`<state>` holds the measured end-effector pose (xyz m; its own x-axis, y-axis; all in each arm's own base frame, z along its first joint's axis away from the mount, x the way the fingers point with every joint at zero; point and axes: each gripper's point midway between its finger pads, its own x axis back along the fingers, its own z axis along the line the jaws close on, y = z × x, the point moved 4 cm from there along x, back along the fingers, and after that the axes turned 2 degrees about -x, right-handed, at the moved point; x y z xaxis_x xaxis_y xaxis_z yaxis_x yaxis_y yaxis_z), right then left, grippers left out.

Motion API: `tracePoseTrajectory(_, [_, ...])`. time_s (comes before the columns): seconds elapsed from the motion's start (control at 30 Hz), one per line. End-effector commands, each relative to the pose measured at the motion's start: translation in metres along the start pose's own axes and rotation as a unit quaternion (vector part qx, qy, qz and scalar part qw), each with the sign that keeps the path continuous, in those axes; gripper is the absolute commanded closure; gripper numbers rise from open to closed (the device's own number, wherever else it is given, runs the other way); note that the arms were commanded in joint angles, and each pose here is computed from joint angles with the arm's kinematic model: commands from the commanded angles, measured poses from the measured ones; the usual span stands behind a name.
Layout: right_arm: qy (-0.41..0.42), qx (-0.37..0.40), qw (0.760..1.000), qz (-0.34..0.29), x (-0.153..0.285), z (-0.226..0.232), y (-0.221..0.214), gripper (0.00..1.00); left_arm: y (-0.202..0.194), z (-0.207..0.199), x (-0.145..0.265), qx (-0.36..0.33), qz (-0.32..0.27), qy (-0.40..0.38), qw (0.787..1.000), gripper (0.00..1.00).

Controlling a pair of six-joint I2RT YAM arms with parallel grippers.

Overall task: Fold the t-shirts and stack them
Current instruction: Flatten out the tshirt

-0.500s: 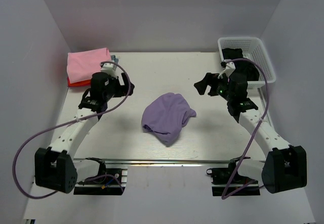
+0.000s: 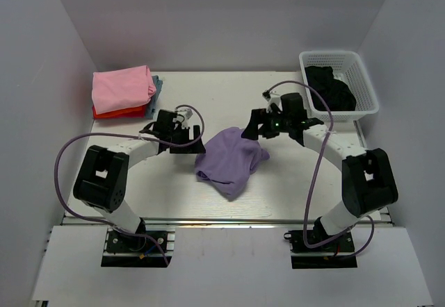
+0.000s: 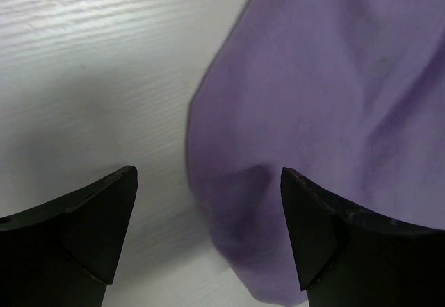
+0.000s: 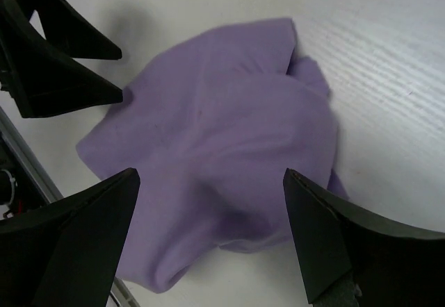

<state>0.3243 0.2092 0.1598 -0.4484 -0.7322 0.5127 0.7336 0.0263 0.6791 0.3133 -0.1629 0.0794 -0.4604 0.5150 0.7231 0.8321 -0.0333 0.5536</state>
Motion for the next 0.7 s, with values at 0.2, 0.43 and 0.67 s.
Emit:
tracePoseTrajectory(0.2, [-0.058, -0.009, 0.994, 0.091, -0.012, -0.003, -0.028, 0.21, -0.009, -0.035, -0.004, -0.042, 0.027, -0.036, 0.998, 0.21])
tracePoseTrajectory(0.43, [-0.069, -0.001, 0.991, 0.117, -0.021, -0.007, -0.047, 0.3, -0.018, -0.037, -0.011, -0.062, 0.053, 0.013, 0.997, 0.52])
tracePoseTrajectory(0.67, [-0.111, 0.003, 0.984, 0.143, -0.028, -0.017, -0.057, 0.42, -0.013, -0.048, -0.01, -0.075, 0.05, 0.013, 0.996, 0.67])
